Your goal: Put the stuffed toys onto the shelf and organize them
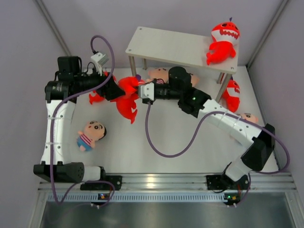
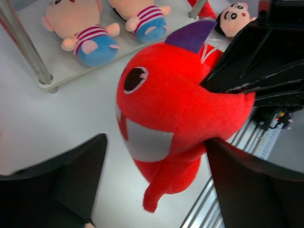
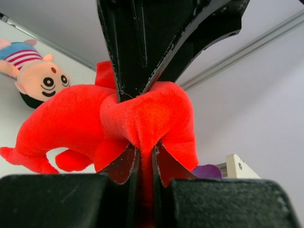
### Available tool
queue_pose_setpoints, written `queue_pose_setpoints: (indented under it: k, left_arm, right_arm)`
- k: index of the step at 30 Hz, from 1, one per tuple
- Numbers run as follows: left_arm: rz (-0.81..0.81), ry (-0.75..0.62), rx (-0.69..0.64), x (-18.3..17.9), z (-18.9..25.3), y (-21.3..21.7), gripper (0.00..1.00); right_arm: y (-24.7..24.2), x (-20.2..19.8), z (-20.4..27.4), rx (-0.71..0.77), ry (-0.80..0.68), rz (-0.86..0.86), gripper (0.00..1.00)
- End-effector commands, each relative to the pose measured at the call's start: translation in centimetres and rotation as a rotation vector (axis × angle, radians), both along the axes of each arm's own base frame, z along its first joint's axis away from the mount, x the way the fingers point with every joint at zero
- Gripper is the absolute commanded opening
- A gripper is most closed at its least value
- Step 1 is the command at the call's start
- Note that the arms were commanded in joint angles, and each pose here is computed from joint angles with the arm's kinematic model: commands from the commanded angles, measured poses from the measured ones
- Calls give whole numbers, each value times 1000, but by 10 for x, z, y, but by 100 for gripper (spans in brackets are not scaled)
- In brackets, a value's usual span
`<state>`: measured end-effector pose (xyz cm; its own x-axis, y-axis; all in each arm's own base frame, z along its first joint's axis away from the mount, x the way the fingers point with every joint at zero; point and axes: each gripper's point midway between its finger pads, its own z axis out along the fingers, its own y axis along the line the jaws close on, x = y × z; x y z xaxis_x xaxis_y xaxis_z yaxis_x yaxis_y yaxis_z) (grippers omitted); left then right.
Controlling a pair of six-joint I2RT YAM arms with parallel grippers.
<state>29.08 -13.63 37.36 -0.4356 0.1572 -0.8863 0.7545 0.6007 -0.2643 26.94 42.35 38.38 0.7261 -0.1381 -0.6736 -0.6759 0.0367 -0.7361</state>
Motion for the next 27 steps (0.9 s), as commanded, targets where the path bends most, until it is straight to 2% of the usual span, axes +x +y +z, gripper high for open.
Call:
queue_pose_setpoints:
  k: [1,2,4,6,7,8,9,11,12,14,15,17,18,21,27]
  left_arm:
    - [-138,23,-109,-17,14,-23,69]
    - [-132,36,-112,-15,12,-23,53]
    - [-110,75,-119,-11,8,-23,13]
    - [-67,133,-120,-2,0,-21,5]
    - [-21,154,-104,3,-5,-17,0]
    - [23,185,-96,9,-10,-14,0]
    - [79,235,-100,16,-15,-11,0]
    - [270,280,-54,36,-28,8,0]
    - [370,303,-58,43,-30,16,0]
    - [587,263,-12,64,-36,46,0]
    - [654,255,-35,66,-30,53,0]
    - [789,223,-42,74,-26,71,0]
    - [823,208,-85,75,-16,73,0]
    - [876,210,-138,75,-5,76,0]
    - [904,272,-168,74,-17,74,0]
  right_arm:
    - [23,-20,44,103,-106,116,0]
    - [26,-20,43,104,-100,125,0]
    - [29,-20,51,137,-114,133,0]
    - [31,-14,57,173,-126,112,1]
    - [34,-9,56,190,-110,89,8]
    - [34,0,62,230,-96,46,42]
    - [28,22,59,278,-19,-88,59]
    - [12,41,83,445,15,-249,96]
    - [-6,65,70,493,85,-435,99]
    - [-15,57,69,554,84,-543,100]
    - [-26,62,43,539,75,-674,99]
    - [-4,30,24,543,88,-690,99]
    - [-6,28,11,534,111,-775,99]
    - [24,9,-27,464,167,-820,99]
    - [49,-6,-54,421,255,-806,99]
